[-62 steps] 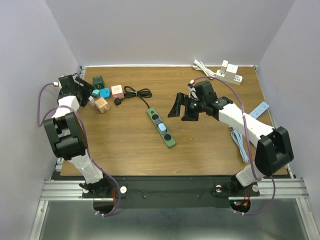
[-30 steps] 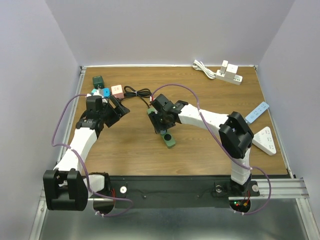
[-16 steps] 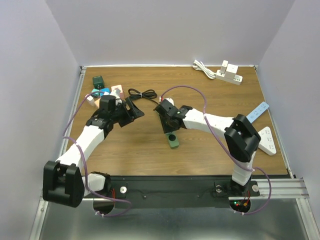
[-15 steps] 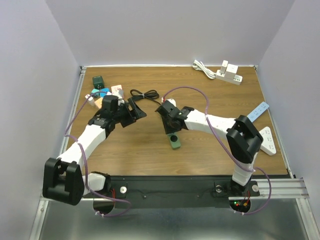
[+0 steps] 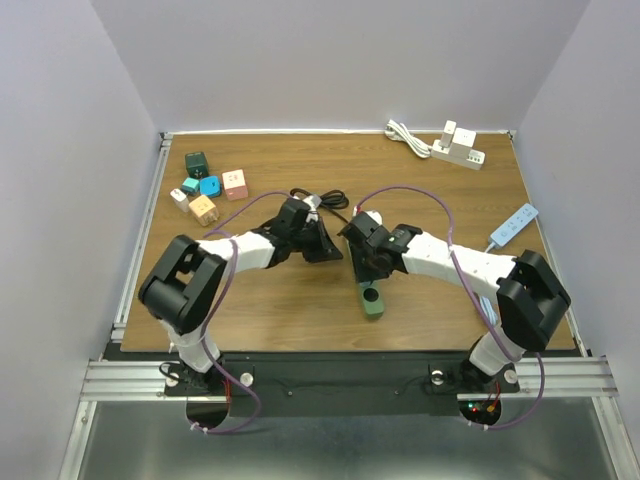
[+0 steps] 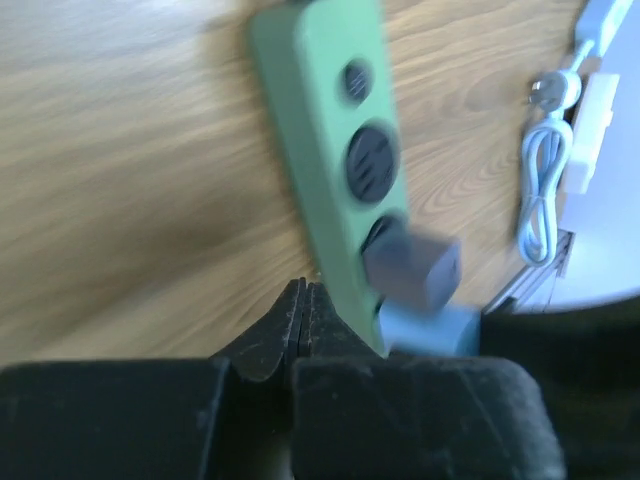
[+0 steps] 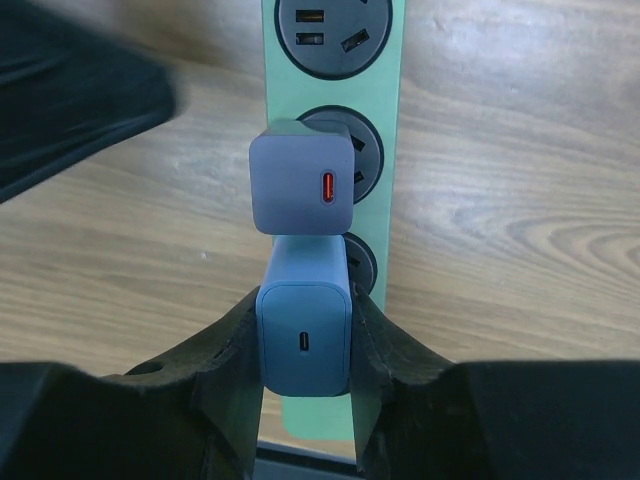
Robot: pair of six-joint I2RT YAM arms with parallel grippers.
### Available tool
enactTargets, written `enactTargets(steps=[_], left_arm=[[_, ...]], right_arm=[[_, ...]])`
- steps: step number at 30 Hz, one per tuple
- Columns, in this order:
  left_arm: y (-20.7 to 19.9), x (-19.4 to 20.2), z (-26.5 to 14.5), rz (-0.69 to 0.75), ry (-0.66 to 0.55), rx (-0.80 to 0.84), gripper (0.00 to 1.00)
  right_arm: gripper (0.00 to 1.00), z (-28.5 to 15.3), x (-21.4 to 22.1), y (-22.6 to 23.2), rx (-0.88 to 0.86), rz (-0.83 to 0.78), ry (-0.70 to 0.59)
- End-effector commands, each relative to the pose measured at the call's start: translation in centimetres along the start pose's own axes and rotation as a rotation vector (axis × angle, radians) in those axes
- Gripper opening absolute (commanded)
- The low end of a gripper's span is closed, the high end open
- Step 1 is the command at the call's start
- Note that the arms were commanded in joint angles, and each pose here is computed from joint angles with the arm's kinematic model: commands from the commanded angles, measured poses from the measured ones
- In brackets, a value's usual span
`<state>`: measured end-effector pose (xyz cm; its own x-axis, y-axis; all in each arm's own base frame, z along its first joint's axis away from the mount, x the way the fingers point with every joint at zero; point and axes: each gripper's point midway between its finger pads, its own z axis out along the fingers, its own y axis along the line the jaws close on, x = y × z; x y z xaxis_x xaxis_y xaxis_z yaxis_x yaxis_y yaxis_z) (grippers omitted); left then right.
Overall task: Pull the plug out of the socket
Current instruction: Remove the plug from the socket.
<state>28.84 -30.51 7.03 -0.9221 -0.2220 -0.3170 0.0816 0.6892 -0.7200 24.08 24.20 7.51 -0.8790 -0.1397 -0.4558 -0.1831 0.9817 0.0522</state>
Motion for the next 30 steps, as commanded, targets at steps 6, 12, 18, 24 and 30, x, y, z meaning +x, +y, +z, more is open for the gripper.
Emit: enactTargets(steps=[6, 12, 18, 24, 30], left_arm=[[-6.2, -1.7, 3.2, 0.032, -0.026, 0.21, 0.0], [-5.5, -0.4, 4.8, 0.021, 0.005, 0.203, 0.0], [-1.1, 2.2, 6.6, -0.041, 0.062, 0.087, 0.0], [5.4, 6.5, 6.1, -0.098, 0.122, -0.129, 0.0], [10.2, 9.4, 6.7, -0.088, 0.194, -0.248, 0.0]], right_arm=[[0.01, -0.1, 0.5, 0.5, -0.053, 0.033, -0.015], [0.01, 0.4, 0.4, 0.5, -0.053, 0.032, -0.02], [0.0, -0.4, -1.5, 0.9, -0.053, 0.044, -0.076], [0.01, -3.2, -5.8, 1.0, -0.06, 0.107, -0.195], [0.0, -6.2, -8.8, -0.7, 0.01, 0.155, -0.299]])
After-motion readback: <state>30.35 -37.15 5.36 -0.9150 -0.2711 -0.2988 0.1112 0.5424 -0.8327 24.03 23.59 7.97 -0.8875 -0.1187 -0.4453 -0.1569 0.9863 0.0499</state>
